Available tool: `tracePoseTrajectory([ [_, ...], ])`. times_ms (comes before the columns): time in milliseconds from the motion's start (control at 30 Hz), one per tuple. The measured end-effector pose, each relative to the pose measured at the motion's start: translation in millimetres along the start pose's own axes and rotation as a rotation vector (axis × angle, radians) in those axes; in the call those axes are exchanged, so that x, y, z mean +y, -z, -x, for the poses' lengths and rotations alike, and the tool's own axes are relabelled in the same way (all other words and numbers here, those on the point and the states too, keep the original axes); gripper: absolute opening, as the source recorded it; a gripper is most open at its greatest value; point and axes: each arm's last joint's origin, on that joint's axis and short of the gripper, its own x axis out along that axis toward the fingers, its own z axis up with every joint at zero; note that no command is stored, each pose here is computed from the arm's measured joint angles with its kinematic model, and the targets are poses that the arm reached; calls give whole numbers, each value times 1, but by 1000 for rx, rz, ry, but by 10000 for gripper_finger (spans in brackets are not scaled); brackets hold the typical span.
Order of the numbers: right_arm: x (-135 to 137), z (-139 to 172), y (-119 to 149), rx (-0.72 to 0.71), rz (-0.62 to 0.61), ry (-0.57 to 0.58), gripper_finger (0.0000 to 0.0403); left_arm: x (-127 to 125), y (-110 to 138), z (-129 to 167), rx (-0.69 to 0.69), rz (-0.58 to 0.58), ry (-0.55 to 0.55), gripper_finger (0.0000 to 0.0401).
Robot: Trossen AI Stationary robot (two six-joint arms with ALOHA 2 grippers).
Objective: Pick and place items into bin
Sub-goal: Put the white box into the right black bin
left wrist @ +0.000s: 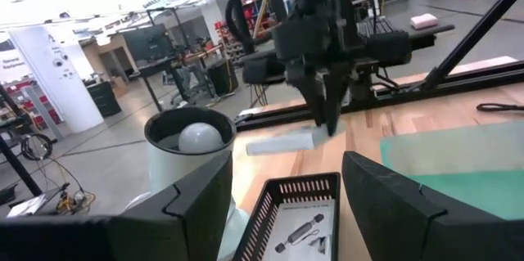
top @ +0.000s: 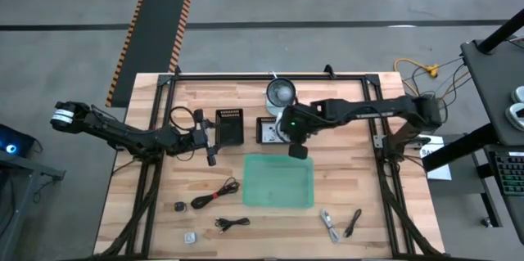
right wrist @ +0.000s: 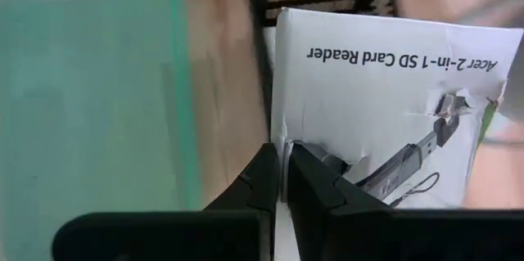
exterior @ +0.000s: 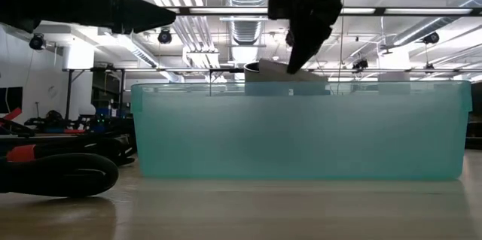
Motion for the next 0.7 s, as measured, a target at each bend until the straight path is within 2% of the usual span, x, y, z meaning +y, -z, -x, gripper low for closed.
tracePoseTrajectory([
  [400, -3, -46, -21, 76, 92, -19, 9, 0, 0, 0, 0, -2, 0, 215],
  [700, -10, -58, -28, 97, 119, -13, 9, 0, 0, 0, 1, -3, 0, 215],
])
